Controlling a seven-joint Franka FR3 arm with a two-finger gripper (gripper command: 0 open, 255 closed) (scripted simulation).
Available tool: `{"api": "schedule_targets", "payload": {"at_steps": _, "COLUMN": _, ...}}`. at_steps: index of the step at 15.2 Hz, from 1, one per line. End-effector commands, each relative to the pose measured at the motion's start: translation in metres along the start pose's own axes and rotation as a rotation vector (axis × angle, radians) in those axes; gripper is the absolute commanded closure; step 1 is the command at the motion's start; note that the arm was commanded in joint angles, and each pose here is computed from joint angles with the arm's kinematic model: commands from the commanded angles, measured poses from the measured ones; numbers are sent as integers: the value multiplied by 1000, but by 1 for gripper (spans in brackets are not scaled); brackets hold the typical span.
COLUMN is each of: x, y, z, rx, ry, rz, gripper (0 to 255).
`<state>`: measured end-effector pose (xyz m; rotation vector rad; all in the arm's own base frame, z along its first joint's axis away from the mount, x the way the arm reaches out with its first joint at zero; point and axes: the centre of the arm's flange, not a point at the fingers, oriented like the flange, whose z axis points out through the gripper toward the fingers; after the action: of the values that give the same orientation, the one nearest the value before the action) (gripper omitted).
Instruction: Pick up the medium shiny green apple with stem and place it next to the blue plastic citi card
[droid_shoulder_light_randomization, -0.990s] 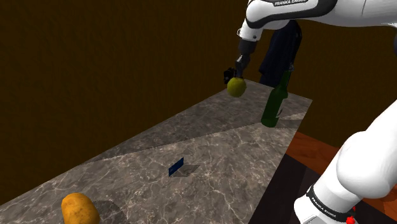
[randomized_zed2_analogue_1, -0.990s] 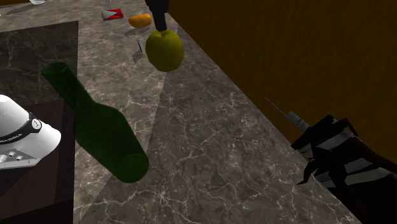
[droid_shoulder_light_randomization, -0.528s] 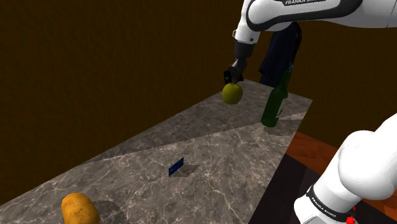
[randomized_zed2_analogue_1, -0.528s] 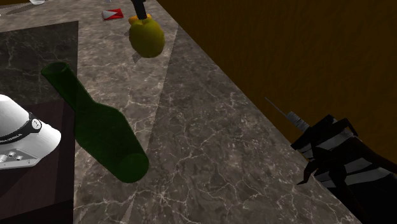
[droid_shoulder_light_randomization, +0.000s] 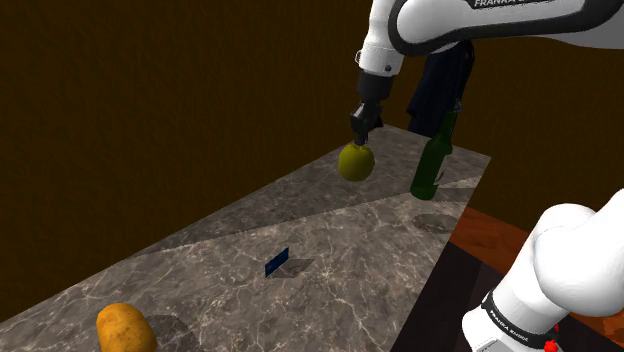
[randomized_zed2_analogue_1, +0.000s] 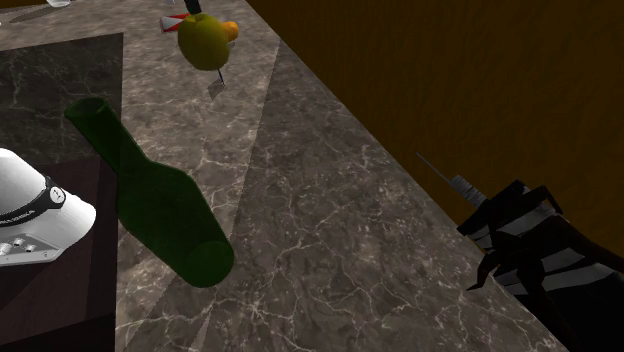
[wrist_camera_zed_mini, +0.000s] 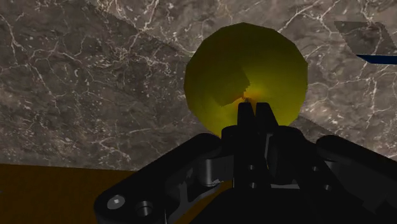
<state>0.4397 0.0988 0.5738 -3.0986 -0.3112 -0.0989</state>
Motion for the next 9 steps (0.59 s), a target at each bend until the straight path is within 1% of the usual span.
{"api": "schedule_targets", "payload": {"at_steps": 1, "x": -6, "y": -27, "z": -2, "rx": -1, "ry": 0, "rz": 2, "gripper": 255}}
{"api": "schedule_targets", "payload": {"at_steps": 9, "x": -30, "y": -130, "z": -2, "rx": -1, "ry": 0, "rz": 2, "gripper": 255}}
